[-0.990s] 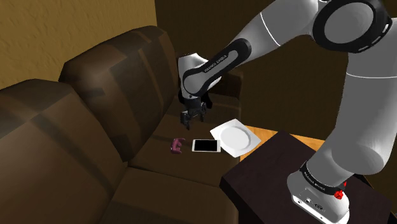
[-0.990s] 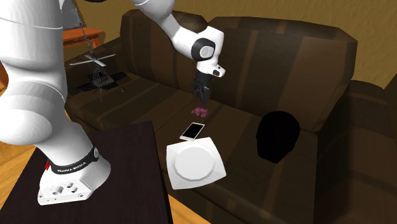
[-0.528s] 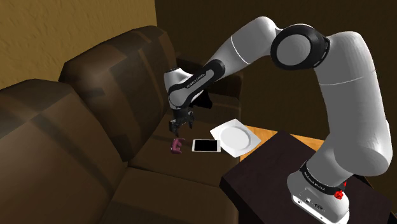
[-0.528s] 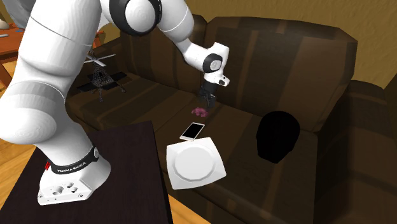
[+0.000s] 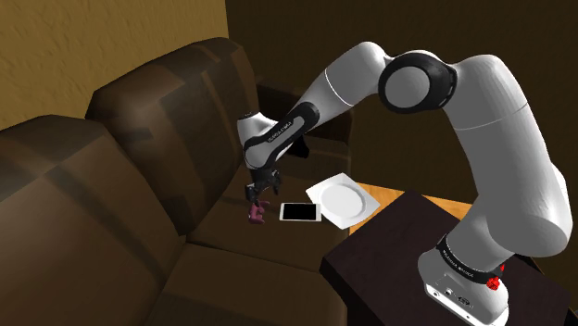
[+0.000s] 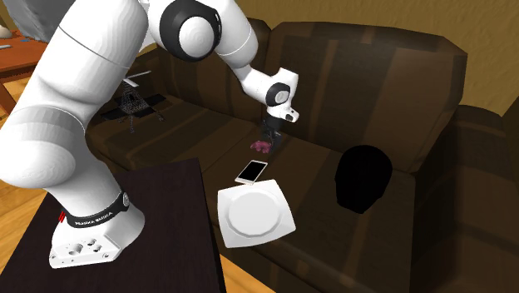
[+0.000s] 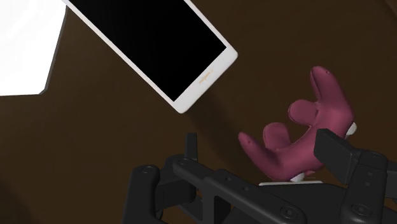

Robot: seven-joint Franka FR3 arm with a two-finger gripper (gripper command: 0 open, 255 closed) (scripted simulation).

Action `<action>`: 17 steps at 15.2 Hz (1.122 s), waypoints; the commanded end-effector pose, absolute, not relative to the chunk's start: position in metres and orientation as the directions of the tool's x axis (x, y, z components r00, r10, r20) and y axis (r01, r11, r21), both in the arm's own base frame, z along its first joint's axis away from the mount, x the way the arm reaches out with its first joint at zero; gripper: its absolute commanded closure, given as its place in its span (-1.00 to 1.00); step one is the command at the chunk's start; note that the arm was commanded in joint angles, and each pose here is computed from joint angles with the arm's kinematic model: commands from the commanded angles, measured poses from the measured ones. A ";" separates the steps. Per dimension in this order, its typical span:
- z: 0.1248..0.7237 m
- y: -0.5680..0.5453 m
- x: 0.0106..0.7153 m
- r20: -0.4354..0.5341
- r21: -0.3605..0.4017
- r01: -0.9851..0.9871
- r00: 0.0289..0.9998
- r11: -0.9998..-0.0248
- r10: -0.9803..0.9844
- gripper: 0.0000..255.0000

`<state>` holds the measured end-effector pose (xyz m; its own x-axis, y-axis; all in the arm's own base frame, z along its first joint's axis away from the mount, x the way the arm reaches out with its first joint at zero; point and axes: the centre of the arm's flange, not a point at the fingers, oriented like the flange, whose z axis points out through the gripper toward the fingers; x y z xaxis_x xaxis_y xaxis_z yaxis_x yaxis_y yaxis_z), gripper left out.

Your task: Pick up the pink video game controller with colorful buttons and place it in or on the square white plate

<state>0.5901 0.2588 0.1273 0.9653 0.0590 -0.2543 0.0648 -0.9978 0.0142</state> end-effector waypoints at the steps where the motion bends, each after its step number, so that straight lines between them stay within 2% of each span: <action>1: 0.121 0.260 0.587 -0.254 0.014 0.065 0.965 -0.998 0.059 -1.00; 8: 0.121 0.260 0.587 -0.254 0.014 0.065 0.965 -0.998 0.059 -1.00; 9: 0.121 0.260 0.587 -0.254 0.014 0.065 0.965 -0.998 0.059 1.00; 17: 0.121 0.260 0.587 -0.254 0.014 0.065 0.965 -0.998 0.059 1.00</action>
